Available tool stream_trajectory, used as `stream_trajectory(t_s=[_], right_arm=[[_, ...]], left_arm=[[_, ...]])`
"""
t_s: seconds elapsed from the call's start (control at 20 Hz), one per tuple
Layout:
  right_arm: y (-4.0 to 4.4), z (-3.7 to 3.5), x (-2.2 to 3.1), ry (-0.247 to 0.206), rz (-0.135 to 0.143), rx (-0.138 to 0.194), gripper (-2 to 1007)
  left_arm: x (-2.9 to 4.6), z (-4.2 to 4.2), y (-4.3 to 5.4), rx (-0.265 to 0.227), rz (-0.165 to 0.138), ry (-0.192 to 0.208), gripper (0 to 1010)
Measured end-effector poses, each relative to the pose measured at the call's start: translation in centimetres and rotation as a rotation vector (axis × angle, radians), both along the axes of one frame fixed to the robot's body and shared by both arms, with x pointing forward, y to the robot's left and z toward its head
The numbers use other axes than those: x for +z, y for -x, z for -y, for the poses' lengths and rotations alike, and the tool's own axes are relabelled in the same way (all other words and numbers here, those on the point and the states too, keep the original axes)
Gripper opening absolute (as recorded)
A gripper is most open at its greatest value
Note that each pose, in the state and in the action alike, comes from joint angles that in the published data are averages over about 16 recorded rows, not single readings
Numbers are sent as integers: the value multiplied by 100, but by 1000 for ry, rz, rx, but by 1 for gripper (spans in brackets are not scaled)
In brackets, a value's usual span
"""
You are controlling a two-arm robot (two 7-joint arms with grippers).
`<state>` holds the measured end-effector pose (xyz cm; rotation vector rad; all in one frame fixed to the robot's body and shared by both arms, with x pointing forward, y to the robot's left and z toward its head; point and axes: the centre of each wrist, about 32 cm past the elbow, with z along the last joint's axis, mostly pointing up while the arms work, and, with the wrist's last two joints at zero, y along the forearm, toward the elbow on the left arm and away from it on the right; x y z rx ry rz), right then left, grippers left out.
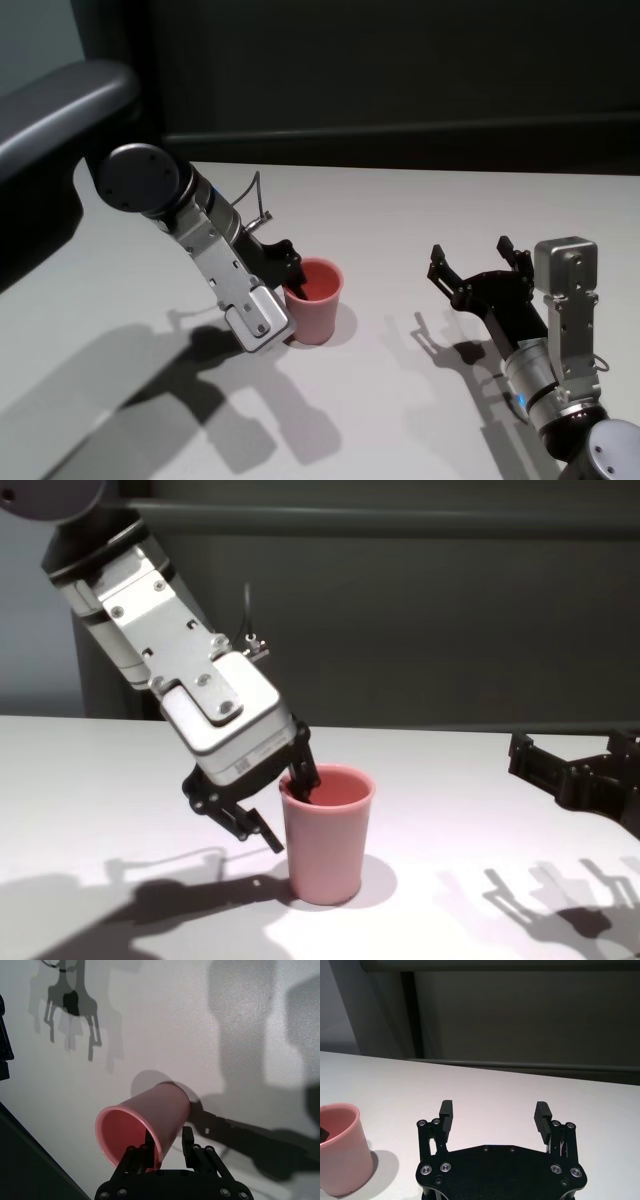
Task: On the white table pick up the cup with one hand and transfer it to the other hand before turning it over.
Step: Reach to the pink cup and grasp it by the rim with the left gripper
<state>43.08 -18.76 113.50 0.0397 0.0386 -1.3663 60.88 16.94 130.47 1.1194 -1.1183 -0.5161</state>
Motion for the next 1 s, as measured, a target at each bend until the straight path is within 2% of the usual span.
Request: stream_trajectory(t_s=[0.25, 0.5, 0.75, 1.0], right_arm=[[0, 0, 0, 0, 0, 0, 1002], [0, 0, 0, 0, 0, 0, 1002], [0, 0, 0, 0, 0, 0, 1002], [0, 0, 0, 0, 0, 0, 1002]], left_arm=[[-1, -1, 0, 0, 0, 0, 232], [-1, -1, 0, 0, 0, 0, 117], [-2, -1, 0, -1, 0, 0, 59], [-2, -16, 2, 7, -2, 14, 48]])
